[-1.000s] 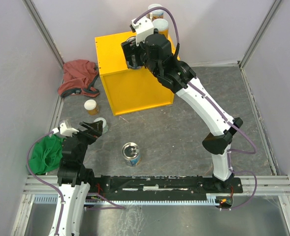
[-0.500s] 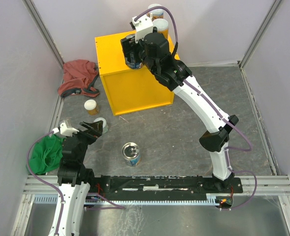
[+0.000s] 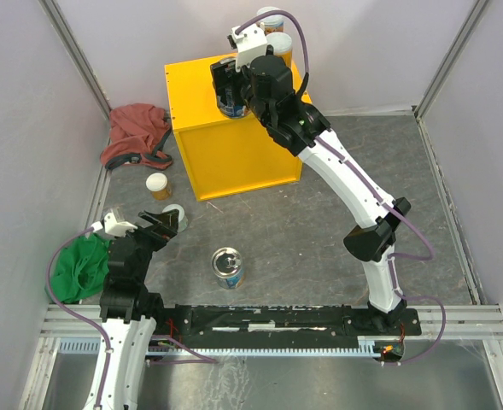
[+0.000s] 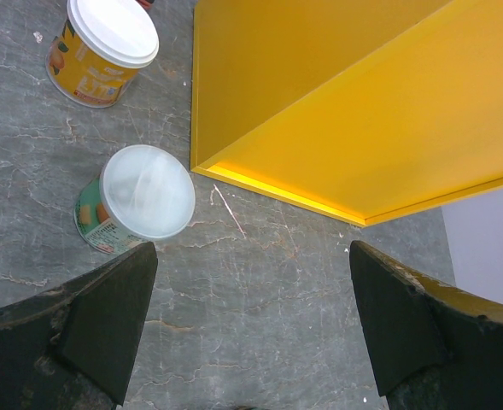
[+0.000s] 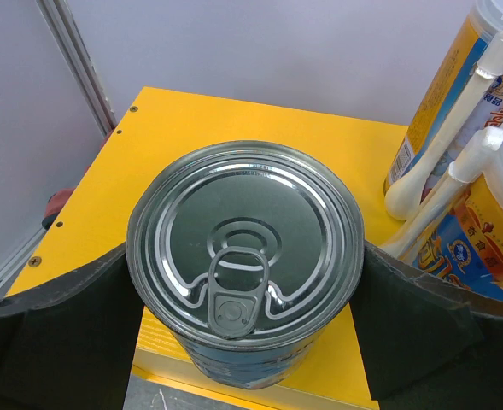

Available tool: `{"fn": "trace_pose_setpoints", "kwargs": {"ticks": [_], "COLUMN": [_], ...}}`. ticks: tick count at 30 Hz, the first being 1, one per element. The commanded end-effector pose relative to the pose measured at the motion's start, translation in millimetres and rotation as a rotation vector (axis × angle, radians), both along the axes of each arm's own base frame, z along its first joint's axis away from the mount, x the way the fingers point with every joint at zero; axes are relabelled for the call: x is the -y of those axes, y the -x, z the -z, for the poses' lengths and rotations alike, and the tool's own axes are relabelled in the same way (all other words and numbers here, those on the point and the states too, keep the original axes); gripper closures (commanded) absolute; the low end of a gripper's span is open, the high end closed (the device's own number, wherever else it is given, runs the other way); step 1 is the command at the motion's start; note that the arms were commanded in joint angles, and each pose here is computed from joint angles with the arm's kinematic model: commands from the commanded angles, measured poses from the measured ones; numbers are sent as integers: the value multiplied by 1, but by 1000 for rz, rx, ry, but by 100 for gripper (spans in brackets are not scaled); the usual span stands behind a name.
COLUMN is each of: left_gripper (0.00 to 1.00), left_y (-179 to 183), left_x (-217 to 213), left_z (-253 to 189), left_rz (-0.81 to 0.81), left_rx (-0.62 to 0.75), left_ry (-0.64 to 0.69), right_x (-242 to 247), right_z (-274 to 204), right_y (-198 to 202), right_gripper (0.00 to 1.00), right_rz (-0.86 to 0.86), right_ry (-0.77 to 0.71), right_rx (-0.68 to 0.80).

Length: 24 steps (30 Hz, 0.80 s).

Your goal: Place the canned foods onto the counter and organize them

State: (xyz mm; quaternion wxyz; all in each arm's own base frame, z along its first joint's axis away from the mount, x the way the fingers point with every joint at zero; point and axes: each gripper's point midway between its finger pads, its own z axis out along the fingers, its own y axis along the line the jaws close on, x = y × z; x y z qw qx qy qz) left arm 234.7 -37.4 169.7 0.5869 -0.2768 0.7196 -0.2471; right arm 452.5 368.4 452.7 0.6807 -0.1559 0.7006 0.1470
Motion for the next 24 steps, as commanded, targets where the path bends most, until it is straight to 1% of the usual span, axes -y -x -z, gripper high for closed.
{"fn": "trace_pose_setpoints", "kwargs": {"ticks": [1,8,12,24], "left_gripper": [1,1,1,1], "left_y": [-3,-3,-3,-2], "left_x": [2,2,3,5], "left_z": [-9,-10,-11,-12], "left_rz": [24,28,30,40], "left_rx": [44,46,50,58], "left_ry": [-40,-40,-40,-38], "right_x": [10,5,7,10], "right_z": [-70,-83,-89,-100], "right_y": [5,13,15,22], "right_gripper": [12,3,0,1], "right_rz": [1,-48,-54,-65], "right_ry": [-156,-177,-185,-191], "right_rx": [160,185,197,215]}}
